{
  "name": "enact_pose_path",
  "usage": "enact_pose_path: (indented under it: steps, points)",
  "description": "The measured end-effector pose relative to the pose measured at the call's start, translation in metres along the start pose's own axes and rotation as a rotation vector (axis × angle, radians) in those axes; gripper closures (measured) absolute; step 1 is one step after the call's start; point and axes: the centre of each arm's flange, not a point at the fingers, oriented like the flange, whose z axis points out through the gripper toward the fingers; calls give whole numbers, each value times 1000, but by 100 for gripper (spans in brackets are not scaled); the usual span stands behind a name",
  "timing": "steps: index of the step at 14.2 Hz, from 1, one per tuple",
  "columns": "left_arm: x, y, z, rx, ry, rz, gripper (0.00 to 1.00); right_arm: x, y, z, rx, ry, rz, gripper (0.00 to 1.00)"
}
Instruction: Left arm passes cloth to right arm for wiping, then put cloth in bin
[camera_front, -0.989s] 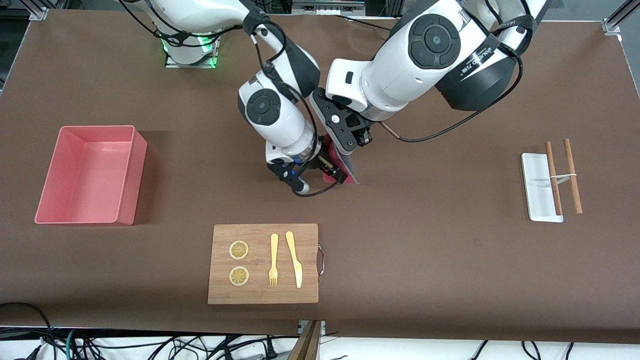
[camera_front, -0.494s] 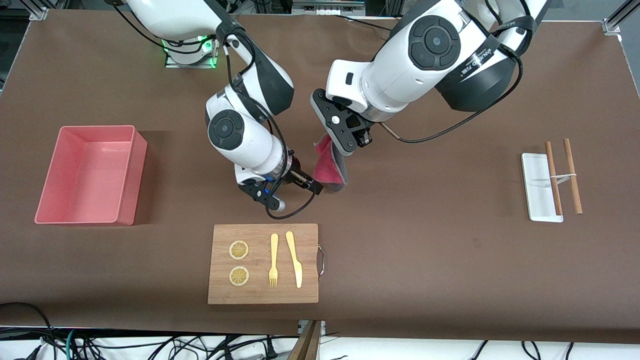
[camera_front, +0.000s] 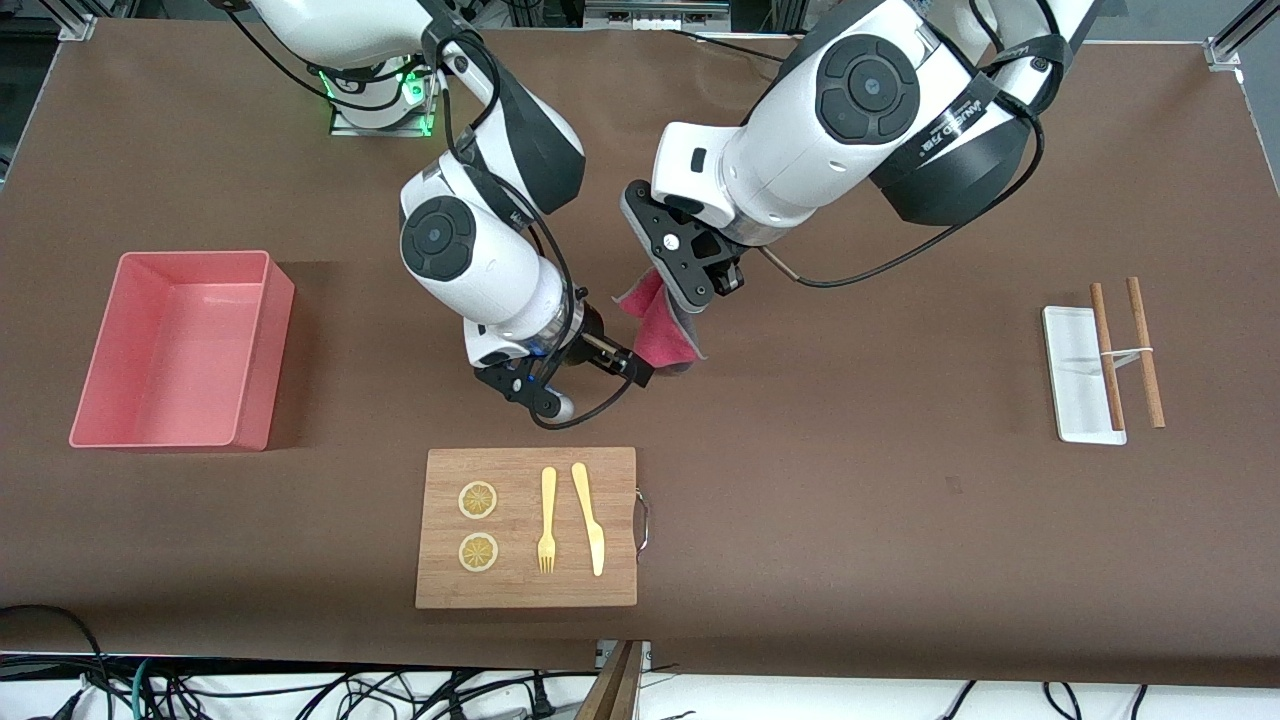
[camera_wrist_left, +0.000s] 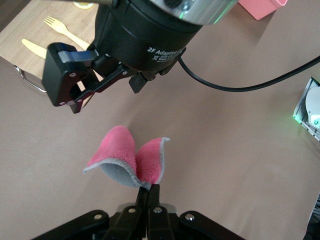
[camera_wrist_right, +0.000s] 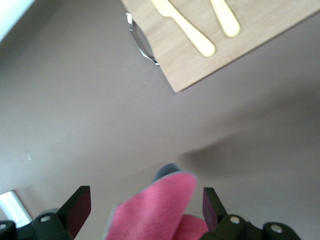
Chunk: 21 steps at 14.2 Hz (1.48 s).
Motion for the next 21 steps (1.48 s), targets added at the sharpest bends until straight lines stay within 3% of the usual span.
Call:
enact_pose_path:
  steps: [7, 13, 15, 21]
  points:
    - [10, 3, 10, -3, 40, -49, 98, -36, -20, 4, 15, -23, -137, 1]
    - [11, 3, 10, -2, 44, -55, 98, -41, -18, 28, -4, -38, -227, 4]
    - [11, 3, 10, -2, 45, -55, 98, -37, -17, 27, -3, -36, -273, 22]
    - [11, 3, 10, -2, 45, -55, 98, -26, -13, 24, -1, -30, -309, 89]
